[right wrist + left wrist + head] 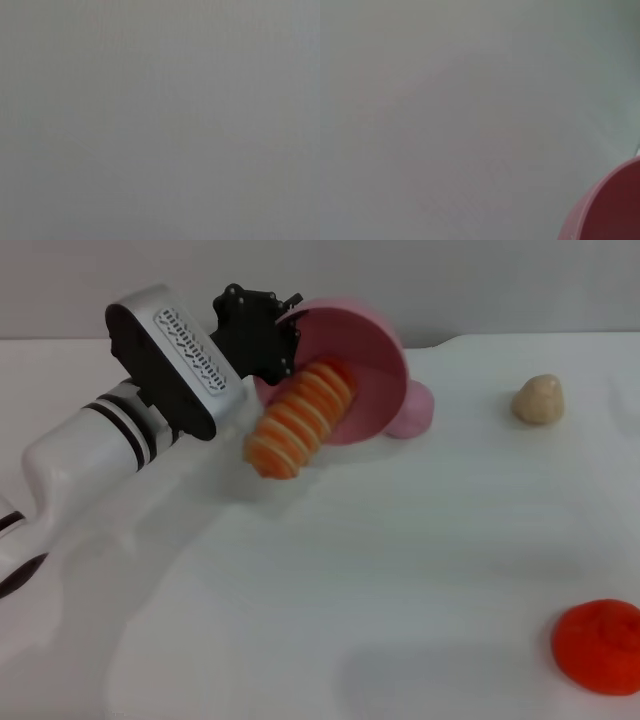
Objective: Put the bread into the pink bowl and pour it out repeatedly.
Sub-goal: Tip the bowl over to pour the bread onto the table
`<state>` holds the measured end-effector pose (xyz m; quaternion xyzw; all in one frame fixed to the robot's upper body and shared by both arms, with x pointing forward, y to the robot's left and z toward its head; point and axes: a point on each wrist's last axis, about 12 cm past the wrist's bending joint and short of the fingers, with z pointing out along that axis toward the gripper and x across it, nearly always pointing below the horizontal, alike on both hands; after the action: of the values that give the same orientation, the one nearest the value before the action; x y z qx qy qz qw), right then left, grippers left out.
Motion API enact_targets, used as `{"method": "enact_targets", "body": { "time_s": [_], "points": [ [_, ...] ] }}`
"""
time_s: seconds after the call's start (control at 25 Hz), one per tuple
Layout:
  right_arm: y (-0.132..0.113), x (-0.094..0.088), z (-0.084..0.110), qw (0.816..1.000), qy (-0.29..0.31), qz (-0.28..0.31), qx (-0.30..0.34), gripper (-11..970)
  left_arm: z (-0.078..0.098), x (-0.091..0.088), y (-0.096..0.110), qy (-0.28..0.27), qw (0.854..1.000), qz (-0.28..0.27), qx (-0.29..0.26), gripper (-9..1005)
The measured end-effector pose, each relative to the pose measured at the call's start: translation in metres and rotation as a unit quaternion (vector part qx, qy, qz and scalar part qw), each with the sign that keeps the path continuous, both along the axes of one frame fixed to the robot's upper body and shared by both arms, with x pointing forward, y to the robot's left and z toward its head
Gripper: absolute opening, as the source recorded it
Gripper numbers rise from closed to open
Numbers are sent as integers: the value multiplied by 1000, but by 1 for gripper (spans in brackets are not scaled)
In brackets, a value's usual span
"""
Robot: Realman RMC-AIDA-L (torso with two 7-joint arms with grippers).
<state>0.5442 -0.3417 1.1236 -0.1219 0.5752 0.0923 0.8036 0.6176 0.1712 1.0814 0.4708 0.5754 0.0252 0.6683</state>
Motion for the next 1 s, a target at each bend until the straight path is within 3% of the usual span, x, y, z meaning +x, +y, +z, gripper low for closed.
{"method": "enact_targets", "body": {
  "time_s": [0.4,1.0],
  "points": [
    [10,10,-2,1000,6,13,8,477,4,3,8,-49,998,31,28,42],
    [11,13,-1,1000,4,14,5,478,22,2,13,-103,992,58,-49,42]
  ]
}}
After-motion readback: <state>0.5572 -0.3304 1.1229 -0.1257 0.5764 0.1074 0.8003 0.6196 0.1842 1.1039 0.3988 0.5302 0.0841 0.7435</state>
